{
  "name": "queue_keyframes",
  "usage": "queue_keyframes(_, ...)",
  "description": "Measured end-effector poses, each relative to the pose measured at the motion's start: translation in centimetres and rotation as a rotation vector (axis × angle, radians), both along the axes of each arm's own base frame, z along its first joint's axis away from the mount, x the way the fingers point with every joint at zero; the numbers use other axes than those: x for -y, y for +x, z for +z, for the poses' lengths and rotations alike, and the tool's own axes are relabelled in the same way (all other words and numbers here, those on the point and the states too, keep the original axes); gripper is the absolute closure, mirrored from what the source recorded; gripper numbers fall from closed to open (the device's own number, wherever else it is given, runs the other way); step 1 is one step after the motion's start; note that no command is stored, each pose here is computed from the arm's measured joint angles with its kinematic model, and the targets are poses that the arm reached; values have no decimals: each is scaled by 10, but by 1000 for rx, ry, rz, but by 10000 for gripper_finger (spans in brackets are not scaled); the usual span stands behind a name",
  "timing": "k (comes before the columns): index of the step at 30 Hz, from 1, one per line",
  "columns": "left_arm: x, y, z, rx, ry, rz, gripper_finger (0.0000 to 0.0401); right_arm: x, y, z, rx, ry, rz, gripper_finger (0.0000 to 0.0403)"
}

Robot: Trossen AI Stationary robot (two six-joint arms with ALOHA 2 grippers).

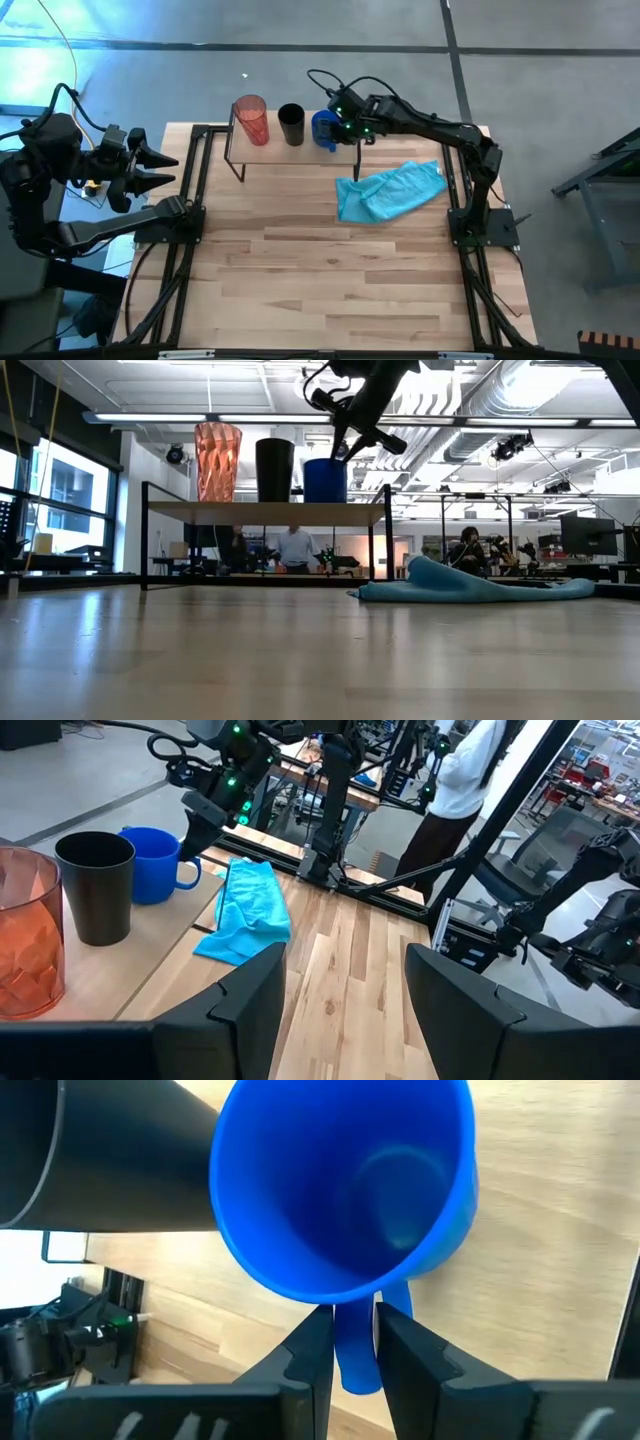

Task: Stack small to large cups/mugs on shelf
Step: Put the blue mug on the shelf

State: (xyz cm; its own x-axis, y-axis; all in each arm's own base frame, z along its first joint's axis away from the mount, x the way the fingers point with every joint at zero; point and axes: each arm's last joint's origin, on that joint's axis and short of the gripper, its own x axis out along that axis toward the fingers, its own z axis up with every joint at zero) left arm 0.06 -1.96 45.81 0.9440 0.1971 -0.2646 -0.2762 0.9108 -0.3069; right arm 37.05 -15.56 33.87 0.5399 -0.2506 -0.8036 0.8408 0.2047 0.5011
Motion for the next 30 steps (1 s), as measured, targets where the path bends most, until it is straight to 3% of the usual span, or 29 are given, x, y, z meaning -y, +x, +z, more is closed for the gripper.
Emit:
queue_keyframes(25, 0, 0, -1, -5, -4, 0, 208, -4, 7, -3, 9, -18, 35, 335)
queue_keyframes(30, 0, 0, -1, -4, -4, 0, 208, -4, 7, -3, 9, -24, 41, 305)
